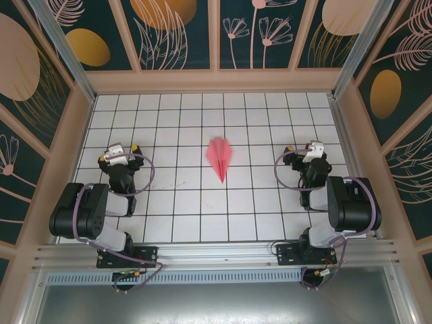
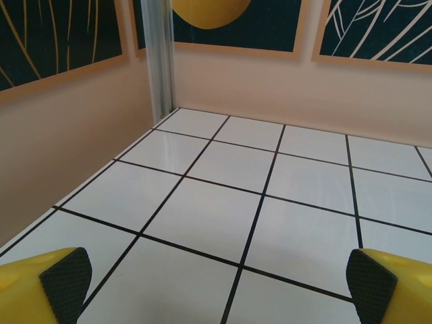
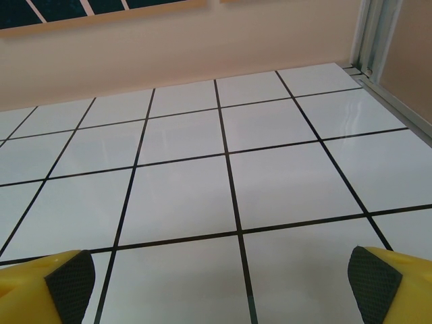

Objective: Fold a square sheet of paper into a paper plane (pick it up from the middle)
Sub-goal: Reset both arms

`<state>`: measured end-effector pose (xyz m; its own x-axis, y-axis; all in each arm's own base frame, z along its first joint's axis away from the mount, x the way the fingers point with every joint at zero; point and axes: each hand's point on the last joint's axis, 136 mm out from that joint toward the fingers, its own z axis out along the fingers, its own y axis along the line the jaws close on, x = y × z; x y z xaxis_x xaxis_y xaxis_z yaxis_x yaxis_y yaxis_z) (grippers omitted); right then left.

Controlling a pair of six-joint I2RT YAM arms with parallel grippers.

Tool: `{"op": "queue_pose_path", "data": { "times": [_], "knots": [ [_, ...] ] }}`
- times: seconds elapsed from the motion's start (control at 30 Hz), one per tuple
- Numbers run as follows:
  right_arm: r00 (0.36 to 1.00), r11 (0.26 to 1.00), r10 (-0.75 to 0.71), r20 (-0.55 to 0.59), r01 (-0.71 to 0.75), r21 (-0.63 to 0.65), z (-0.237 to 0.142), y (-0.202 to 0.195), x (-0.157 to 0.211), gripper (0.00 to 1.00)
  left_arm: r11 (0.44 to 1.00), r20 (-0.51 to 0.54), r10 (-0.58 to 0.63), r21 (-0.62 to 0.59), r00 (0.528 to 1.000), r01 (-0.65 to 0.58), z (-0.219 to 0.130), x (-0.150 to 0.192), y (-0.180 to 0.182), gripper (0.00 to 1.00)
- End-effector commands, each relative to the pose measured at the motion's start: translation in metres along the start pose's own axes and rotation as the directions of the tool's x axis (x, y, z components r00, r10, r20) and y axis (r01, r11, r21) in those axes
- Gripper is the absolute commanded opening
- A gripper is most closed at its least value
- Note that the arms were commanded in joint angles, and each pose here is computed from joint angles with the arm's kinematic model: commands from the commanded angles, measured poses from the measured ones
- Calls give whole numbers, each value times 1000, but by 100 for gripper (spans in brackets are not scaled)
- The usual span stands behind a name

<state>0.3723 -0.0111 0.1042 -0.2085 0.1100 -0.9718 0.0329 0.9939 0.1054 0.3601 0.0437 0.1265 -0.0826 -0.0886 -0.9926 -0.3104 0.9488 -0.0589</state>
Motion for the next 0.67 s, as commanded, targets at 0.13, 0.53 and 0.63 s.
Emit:
{"op": "queue_pose_path", "data": {
  "times": [0.13, 0.53, 0.63],
  "knots": [
    [998, 1000, 1, 59, 0, -25, 2, 6, -16, 99, 999, 42, -30, 19, 999, 29, 3, -14, -4, 99],
    [998, 1000, 1, 58, 1, -25, 2, 6, -16, 99, 999, 37, -31, 20, 999, 30, 4, -13, -4, 99],
    [998, 1000, 1, 58, 0, -25, 2, 6, -16, 99, 999, 42, -31, 20, 999, 31, 3, -14, -4, 99]
  ]
}}
